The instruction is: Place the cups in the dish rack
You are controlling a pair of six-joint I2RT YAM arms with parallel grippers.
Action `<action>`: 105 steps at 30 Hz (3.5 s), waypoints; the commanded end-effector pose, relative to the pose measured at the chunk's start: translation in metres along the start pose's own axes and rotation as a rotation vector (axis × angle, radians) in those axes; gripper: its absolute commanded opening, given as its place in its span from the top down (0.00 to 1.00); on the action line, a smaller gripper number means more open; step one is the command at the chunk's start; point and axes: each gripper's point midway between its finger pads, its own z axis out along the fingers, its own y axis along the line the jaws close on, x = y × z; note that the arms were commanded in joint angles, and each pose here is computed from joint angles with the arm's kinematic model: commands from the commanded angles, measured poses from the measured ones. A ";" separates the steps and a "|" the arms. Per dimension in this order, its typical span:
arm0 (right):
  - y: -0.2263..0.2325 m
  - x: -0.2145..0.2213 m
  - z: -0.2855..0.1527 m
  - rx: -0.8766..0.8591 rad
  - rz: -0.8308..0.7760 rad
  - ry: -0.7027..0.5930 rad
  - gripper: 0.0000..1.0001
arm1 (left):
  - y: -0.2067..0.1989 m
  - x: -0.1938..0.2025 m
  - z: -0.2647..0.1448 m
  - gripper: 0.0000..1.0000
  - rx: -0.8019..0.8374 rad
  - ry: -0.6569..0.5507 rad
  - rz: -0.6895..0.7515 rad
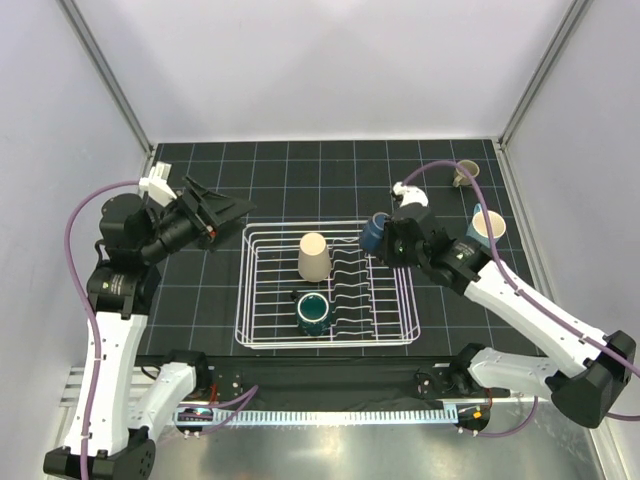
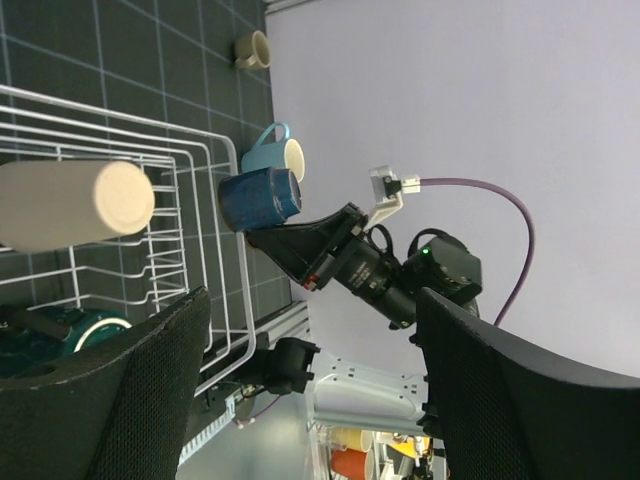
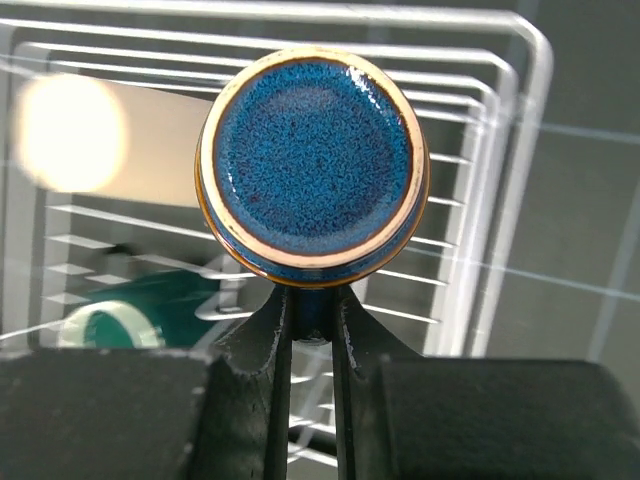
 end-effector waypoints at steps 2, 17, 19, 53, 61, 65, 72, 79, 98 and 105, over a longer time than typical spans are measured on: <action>-0.028 -0.008 0.011 0.109 0.007 -0.119 0.96 | 0.002 0.005 -0.003 0.20 -0.017 0.020 0.013; -0.059 0.021 0.059 0.216 -0.040 -0.154 0.96 | 0.004 0.006 -0.003 0.20 -0.034 0.027 0.006; -0.061 0.024 0.066 0.237 -0.035 -0.156 0.96 | 0.006 0.007 -0.003 0.20 -0.036 0.030 -0.005; -0.076 0.068 0.106 0.287 -0.041 -0.072 0.70 | 0.032 0.023 -0.002 0.19 -0.115 0.094 -0.074; -0.066 0.059 0.094 0.259 -0.045 -0.072 0.44 | 0.036 0.024 -0.001 0.19 -0.123 0.100 -0.088; -0.058 0.049 0.080 0.234 -0.043 -0.087 0.33 | 0.036 0.023 0.000 0.19 -0.122 0.101 -0.089; -0.047 0.020 0.048 0.190 -0.024 -0.141 0.33 | 0.036 0.023 0.000 0.19 -0.124 0.101 -0.087; -0.036 -0.009 0.029 0.177 0.016 -0.184 0.34 | 0.037 0.023 0.000 0.19 -0.125 0.099 -0.088; -0.060 -0.042 -0.002 0.138 -0.013 0.009 0.36 | 0.213 0.055 -0.039 0.41 -0.991 0.093 -0.070; -0.088 -0.025 -0.004 0.107 0.127 0.070 0.34 | 0.244 0.063 -0.026 0.41 -1.126 0.155 0.048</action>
